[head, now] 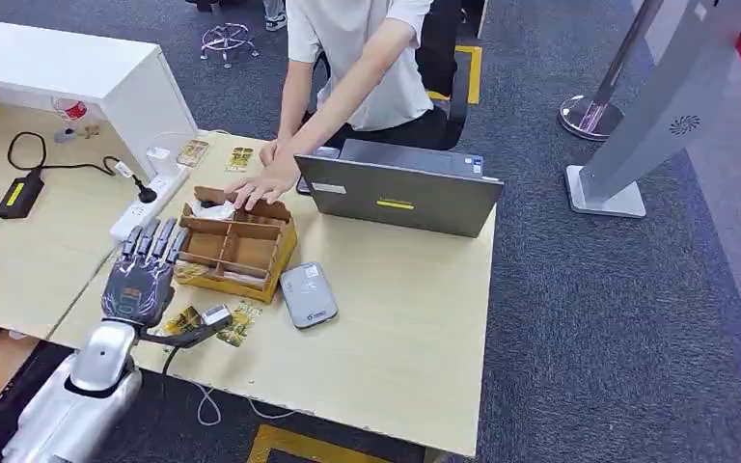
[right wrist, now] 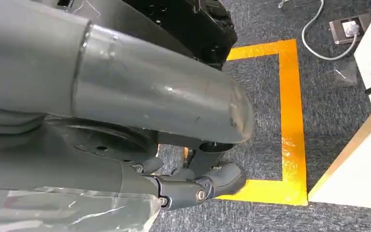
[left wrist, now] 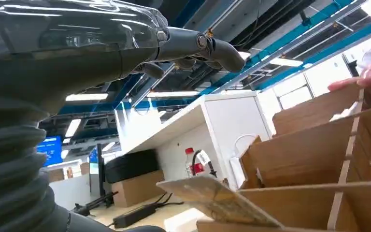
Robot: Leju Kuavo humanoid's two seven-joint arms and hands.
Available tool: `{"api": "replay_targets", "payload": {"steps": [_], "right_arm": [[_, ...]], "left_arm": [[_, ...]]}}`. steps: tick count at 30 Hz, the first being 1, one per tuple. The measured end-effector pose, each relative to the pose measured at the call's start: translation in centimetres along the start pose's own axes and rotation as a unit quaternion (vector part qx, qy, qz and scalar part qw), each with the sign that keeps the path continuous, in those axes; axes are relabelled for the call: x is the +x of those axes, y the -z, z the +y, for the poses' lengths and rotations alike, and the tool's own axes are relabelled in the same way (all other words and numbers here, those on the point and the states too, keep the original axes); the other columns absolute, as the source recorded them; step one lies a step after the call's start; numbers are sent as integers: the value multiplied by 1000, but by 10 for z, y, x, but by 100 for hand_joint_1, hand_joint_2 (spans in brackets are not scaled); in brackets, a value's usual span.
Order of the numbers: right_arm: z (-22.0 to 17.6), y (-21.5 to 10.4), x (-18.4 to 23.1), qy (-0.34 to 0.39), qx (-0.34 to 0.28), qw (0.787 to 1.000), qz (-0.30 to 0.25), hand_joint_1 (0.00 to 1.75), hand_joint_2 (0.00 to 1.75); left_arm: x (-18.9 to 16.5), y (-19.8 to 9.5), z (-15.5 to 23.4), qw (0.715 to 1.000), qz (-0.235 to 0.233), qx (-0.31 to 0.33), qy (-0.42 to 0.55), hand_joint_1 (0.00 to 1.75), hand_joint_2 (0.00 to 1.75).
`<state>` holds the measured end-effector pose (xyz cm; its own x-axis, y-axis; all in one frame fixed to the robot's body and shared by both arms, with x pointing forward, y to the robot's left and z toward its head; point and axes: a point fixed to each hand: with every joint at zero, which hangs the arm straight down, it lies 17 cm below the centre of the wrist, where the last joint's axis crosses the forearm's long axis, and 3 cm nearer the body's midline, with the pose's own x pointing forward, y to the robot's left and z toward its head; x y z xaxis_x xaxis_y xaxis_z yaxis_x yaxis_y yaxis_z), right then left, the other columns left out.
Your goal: Pass the card to the sensor for recognition and then transmit it.
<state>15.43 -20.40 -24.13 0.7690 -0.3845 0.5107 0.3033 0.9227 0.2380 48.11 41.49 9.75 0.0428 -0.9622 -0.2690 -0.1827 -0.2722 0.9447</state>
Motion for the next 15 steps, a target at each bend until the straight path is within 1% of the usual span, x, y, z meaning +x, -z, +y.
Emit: {"api": "replay_targets", "payload": {"steps": [6, 15], "right_arm": [[2, 1, 1, -3, 3, 1000, 2, 0, 0], [3, 1, 1, -6, 4, 1000, 4, 0, 0]], "left_arm": [[3, 16, 9, 1000, 2, 7, -3, 0, 175], [6, 28, 8, 1000, 7, 1, -7, 0, 175]]}}
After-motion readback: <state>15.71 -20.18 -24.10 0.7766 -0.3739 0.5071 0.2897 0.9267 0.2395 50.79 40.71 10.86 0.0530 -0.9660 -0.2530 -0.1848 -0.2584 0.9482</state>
